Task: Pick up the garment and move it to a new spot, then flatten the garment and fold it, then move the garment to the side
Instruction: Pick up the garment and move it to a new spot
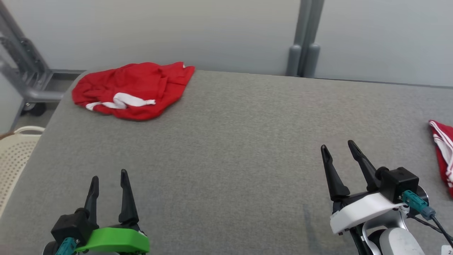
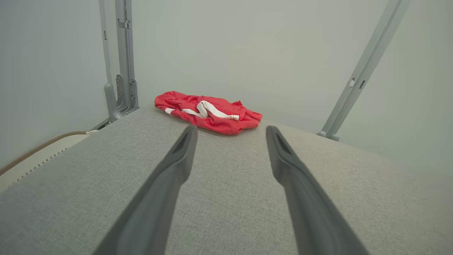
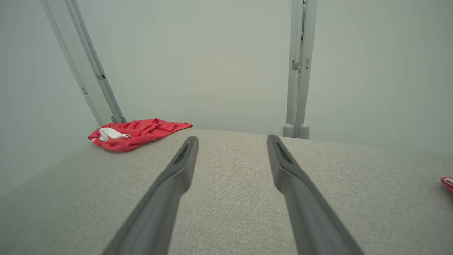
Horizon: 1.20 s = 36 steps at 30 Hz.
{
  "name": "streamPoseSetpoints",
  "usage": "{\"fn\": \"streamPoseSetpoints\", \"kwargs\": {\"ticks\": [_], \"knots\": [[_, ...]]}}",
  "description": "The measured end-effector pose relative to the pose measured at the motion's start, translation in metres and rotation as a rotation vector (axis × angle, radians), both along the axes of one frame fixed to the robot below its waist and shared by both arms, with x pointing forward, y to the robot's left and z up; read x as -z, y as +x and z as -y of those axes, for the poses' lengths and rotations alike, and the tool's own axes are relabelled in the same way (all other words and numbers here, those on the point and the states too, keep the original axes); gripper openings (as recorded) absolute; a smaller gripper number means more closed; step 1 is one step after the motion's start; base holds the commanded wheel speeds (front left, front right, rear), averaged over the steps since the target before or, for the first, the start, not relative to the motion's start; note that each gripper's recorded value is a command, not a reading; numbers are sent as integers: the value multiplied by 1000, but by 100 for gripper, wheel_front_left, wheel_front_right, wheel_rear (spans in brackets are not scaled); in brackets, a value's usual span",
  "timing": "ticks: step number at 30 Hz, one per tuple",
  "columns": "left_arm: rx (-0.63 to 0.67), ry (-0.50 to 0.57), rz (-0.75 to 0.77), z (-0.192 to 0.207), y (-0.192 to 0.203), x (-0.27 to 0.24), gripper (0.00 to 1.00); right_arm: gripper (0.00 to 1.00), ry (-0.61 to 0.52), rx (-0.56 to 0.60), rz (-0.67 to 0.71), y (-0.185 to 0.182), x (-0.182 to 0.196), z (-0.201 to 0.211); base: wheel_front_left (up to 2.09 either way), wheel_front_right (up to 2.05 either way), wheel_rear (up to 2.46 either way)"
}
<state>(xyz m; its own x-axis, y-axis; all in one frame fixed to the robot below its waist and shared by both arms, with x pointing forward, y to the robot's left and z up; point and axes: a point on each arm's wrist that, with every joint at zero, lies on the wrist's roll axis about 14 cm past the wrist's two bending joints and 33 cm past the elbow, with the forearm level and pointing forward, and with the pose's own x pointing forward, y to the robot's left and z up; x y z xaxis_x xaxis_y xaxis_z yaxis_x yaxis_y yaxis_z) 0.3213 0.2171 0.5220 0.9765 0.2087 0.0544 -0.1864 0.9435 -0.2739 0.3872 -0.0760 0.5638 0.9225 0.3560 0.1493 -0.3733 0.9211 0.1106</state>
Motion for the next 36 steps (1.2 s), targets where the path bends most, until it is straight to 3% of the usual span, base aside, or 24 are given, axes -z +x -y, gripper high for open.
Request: {"fn": "streamPoseSetpoints", "kwargs": {"ticks": [17,31,36], "knots": [[-320,-3,-8,-79,-79,2,100,100,0,-318,-13,6,4,-113,0,0,0],[-331,-16,-8,-89,-68,0,100,100,-1,-277,-18,19,8,-102,0,0,0],[-288,46,34,-102,-42,-24,100,100,-4,-257,-15,27,9,-96,0,0,0]]}}
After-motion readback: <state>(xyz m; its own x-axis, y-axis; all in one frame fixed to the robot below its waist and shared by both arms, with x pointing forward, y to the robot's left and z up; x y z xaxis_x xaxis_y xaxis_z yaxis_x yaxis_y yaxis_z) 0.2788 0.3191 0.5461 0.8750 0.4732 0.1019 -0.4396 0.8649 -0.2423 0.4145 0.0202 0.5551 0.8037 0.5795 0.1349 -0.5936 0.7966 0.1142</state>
